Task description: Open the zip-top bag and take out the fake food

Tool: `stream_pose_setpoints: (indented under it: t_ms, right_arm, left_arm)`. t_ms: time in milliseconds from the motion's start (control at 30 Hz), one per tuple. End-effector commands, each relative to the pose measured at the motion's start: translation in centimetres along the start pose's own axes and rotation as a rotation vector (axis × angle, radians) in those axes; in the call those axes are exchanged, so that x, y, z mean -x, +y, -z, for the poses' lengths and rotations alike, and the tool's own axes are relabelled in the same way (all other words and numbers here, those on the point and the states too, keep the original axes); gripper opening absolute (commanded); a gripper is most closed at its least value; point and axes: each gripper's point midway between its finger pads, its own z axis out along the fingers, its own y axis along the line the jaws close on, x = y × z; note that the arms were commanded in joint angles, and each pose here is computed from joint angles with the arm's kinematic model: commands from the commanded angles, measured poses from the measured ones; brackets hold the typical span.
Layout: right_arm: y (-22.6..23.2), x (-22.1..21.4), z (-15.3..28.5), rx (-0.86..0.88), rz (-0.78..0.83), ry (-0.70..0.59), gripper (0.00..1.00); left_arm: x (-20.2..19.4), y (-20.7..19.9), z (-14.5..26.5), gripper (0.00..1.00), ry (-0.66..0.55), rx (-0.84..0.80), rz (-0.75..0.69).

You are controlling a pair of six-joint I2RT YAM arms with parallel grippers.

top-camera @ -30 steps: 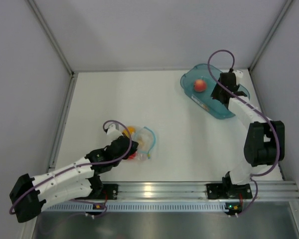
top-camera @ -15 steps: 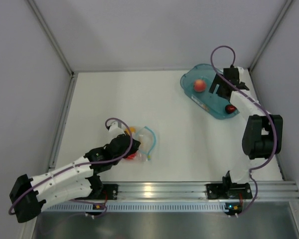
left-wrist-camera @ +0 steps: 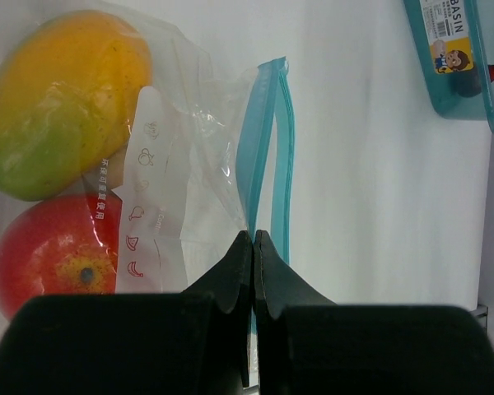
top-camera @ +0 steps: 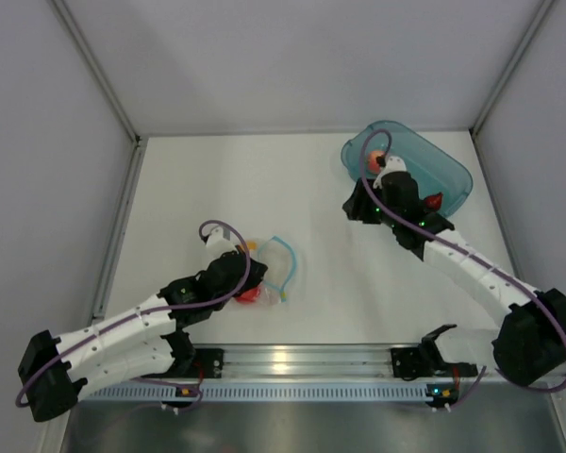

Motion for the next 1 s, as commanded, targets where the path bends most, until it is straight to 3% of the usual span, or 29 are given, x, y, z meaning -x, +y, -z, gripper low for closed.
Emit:
stream_pose_setpoints:
  t_ms: [0,167,367,600,967]
  right_arm:
    - [7.4,-2.0,2.1,0.227,-0.023,-0.037,0.52]
    - [14.5,-6.9,3.6,0.411,-0.035,0.02,0.45]
    - [19.8,-11.6,3.4,0.513,-0.039,0.104,0.41]
    - [22.2,-14.8,1.1,0.532,-0.07,0.164,0.38]
    - [25.2,-19.4,-1.6,0.541,-0.027,0.261,0.42]
  left_arm:
    - [1.4,-1.9,0.4,0.0,-0.027,-0.042,0.011]
    - [1.3,-2.1,0.4,0.0,-0.021,-0.044,0.029]
    - [1.5,-2.1,0.6,0.0,-0.032,-0.051,0.057]
    - [1.8,-1.8,0.8,0.0,-0.051,-0.052,0.082]
    - [1.6,-0.8,0.7,0.0,-0.063,-0.037,0.101]
